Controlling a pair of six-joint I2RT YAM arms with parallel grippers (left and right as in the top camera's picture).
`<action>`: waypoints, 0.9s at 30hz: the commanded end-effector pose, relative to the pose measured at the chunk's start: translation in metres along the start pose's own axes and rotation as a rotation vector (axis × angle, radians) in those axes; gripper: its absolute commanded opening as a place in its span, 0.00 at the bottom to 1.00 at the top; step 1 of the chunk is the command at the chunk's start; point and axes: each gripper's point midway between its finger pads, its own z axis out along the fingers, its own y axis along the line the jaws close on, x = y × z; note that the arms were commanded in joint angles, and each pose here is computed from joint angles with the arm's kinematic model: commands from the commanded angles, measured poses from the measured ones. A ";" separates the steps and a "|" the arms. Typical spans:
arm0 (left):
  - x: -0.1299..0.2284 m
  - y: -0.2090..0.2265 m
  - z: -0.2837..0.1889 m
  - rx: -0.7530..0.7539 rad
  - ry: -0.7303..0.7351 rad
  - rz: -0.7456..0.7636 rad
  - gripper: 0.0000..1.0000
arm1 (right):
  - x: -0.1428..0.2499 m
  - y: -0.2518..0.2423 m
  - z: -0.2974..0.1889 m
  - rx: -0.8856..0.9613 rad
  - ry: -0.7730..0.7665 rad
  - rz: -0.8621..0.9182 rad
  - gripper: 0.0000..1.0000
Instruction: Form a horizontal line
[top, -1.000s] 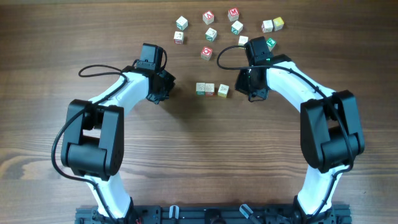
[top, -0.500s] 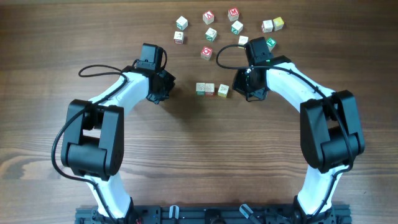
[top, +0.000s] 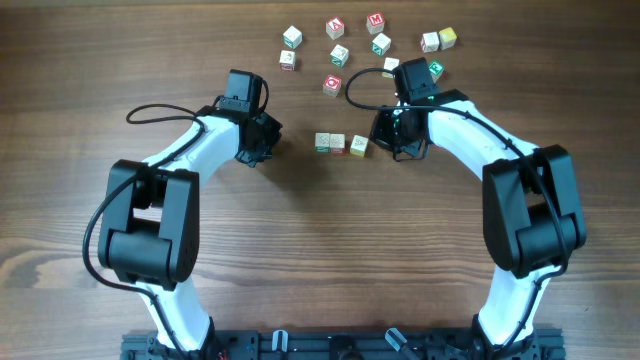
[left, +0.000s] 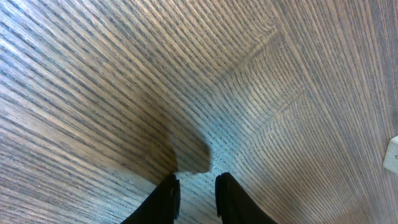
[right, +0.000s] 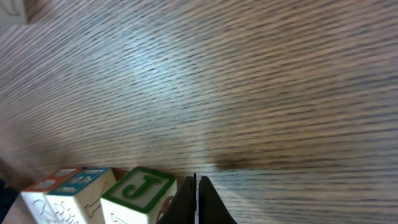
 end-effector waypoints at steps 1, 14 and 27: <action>0.006 0.046 0.028 -0.152 -0.001 -0.011 0.24 | 0.006 0.012 -0.007 -0.058 0.020 -0.041 0.05; 0.006 0.046 0.028 -0.152 -0.001 -0.011 0.24 | 0.011 0.017 -0.005 -0.046 0.016 -0.064 0.05; 0.006 0.046 0.028 -0.153 -0.001 -0.011 0.24 | 0.024 0.022 -0.001 -0.015 0.027 -0.076 0.04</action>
